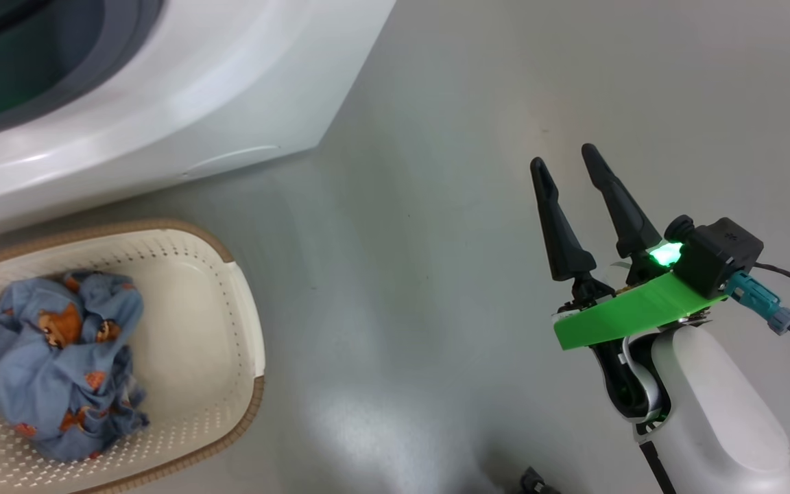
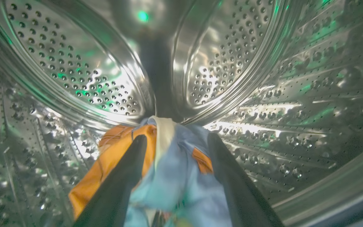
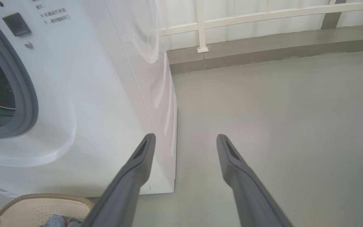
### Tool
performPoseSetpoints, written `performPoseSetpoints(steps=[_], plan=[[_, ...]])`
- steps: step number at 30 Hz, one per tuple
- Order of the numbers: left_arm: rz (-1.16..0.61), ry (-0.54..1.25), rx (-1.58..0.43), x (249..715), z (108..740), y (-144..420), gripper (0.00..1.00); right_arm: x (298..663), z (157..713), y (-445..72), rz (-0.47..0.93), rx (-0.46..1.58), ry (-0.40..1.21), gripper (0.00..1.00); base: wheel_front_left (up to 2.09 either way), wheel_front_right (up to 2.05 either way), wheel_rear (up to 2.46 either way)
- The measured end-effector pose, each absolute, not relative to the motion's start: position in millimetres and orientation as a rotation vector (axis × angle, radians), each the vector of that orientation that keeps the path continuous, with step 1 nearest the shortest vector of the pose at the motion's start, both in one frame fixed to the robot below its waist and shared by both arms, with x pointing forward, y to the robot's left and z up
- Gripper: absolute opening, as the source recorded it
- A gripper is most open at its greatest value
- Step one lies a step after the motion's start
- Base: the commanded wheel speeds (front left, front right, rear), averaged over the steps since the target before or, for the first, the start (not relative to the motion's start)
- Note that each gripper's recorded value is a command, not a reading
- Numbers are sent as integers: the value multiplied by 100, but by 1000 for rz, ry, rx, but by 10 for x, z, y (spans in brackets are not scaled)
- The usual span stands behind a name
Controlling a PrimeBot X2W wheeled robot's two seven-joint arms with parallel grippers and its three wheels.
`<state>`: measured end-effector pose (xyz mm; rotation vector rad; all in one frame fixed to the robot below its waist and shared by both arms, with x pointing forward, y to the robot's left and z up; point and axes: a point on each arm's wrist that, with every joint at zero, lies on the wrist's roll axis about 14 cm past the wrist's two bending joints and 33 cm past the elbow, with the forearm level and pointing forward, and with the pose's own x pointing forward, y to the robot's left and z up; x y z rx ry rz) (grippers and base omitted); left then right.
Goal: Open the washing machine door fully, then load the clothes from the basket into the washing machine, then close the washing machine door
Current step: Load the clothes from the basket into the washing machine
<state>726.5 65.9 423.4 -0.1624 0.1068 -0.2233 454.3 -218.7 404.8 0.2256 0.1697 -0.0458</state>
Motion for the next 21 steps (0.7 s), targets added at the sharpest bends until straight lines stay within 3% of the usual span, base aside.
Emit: performPoseSetpoints(steps=[7,21], plan=[[-214,188,-155,7102,4161,675,100,4553,4168,-2122,-25,234,143,100,0,0,0],[-257,165,-156,6611,4526,673,100,4510,4570,-1994,39,229,62,100,0,0,0]])
